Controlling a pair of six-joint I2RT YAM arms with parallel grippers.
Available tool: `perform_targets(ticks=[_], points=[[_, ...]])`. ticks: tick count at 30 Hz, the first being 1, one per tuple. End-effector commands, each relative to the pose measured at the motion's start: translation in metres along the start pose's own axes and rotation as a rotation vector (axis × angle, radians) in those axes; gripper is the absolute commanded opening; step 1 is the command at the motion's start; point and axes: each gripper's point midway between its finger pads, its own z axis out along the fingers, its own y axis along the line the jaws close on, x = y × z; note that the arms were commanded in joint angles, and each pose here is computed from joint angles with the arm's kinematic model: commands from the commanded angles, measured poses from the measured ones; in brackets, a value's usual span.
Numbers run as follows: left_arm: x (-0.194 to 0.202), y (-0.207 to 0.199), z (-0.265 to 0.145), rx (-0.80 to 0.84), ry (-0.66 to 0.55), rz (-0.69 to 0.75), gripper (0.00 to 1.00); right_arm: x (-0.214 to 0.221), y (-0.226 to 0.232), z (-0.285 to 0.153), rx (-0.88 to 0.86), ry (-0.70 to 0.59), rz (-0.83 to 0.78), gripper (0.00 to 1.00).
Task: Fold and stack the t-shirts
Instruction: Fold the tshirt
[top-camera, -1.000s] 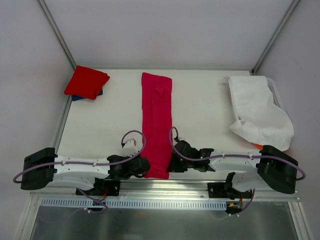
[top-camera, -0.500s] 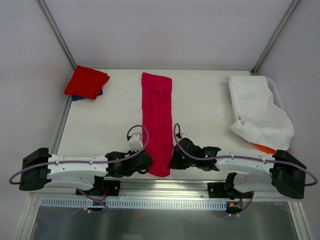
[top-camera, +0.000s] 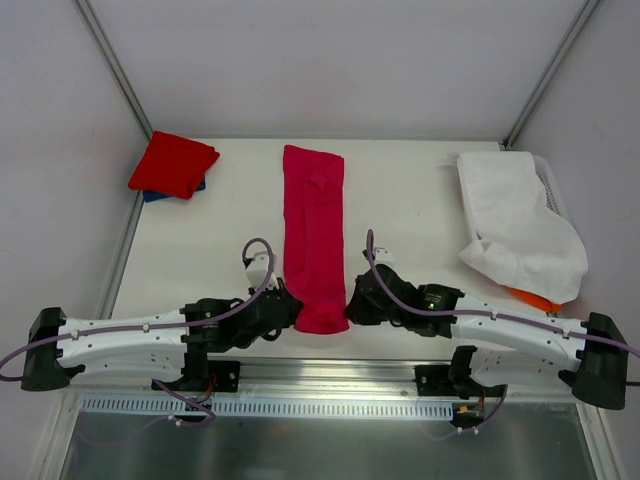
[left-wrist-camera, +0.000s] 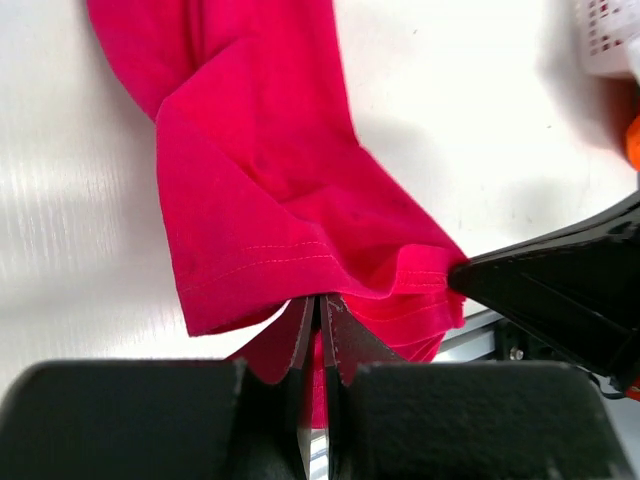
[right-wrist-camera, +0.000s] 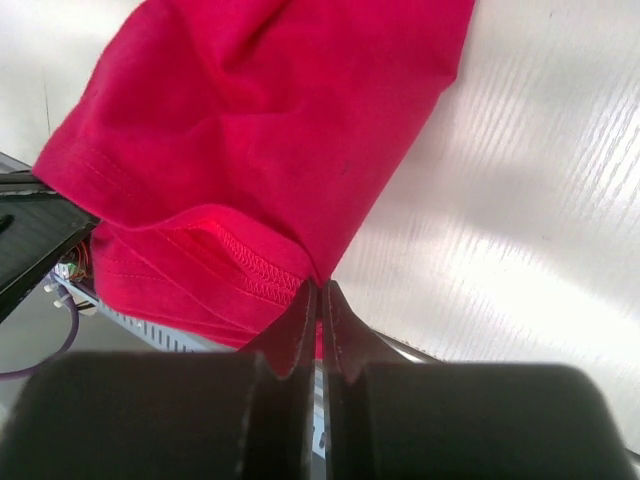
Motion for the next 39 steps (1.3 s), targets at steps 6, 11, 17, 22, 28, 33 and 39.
perform_targets(ticks=[6, 11, 17, 22, 28, 33, 39], points=[[-0.062, 0.002, -0.007, -0.025, -0.152, 0.029, 0.00, -0.044, 0.019, -0.002, 0.032, -0.087, -0.048, 0.00], [-0.088, 0.014, 0.000, -0.081, -0.173, 0.017, 0.00, -0.071, 0.021, 0.006, 0.053, -0.097, -0.052, 0.01], [-0.118, 0.019, 0.012, -0.146, -0.205, 0.025, 0.00, -0.107, 0.017, 0.020, 0.102, -0.126, -0.050, 0.01], [-0.132, 0.017, 0.034, -0.151, -0.184, 0.016, 0.00, -0.126, 0.008, 0.038, 0.150, -0.113, -0.052, 0.00], [-0.146, 0.024, 0.074, -0.162, -0.179, -0.004, 0.00, -0.151, 0.002, 0.058, 0.205, -0.119, -0.061, 0.01], [-0.178, 0.024, 0.108, -0.140, -0.175, -0.022, 0.00, -0.183, 0.003, 0.074, 0.245, -0.139, -0.060, 0.00], [-0.214, 0.025, 0.143, -0.140, -0.168, -0.006, 0.00, -0.218, -0.006, 0.087, 0.292, -0.157, -0.043, 0.00]])
